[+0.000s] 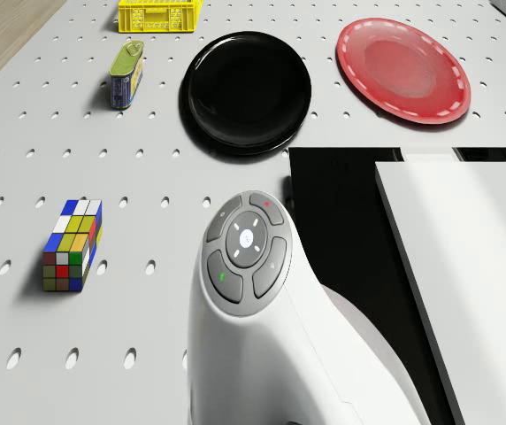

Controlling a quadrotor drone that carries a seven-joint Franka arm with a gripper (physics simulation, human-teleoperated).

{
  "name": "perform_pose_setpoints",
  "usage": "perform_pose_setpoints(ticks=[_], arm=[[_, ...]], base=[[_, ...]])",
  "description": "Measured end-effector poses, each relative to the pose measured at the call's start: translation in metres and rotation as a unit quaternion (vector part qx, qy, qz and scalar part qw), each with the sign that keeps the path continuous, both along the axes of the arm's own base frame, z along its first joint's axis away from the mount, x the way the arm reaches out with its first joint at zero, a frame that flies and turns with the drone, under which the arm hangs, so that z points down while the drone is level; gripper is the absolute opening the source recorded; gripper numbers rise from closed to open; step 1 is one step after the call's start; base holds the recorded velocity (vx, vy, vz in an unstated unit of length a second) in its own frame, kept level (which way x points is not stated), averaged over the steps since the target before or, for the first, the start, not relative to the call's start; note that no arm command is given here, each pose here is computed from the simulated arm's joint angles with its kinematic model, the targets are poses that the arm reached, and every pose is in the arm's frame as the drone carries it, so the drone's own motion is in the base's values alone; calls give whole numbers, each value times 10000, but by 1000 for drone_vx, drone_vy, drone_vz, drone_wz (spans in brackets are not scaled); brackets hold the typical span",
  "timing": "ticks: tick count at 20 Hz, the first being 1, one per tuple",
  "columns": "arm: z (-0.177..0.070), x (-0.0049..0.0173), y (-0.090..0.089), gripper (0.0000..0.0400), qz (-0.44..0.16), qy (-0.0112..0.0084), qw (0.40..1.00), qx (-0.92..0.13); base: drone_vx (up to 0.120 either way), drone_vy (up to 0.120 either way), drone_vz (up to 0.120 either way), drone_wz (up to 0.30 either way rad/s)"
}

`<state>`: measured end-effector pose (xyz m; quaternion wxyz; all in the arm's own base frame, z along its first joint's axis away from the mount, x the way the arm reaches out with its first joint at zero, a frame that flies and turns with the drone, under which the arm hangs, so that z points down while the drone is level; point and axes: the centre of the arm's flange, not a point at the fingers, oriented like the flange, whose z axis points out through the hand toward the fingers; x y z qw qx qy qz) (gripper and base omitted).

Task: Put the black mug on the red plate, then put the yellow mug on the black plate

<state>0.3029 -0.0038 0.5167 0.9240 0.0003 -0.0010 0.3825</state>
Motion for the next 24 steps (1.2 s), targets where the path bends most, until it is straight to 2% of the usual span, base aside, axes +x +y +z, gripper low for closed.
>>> perform_pose_setpoints(ticks=[5,14,16,18,21,24], arm=[[27,-15,-1,400,0,0,10000,0],[109,-20,-2,400,1,0,10000,0],[121,-21,-2,286,1,0,10000,0],[128,-21,-2,217,1,0,10000,0],[134,-21,-2,160,1,0,10000,0],[137,-21,-2,134,2,0,10000,0]], base=[[0,0,0,0],[0,0,0,0],[0,0,0,0],[0,0,0,0],[0,0,0,0],[0,0,0,0]])
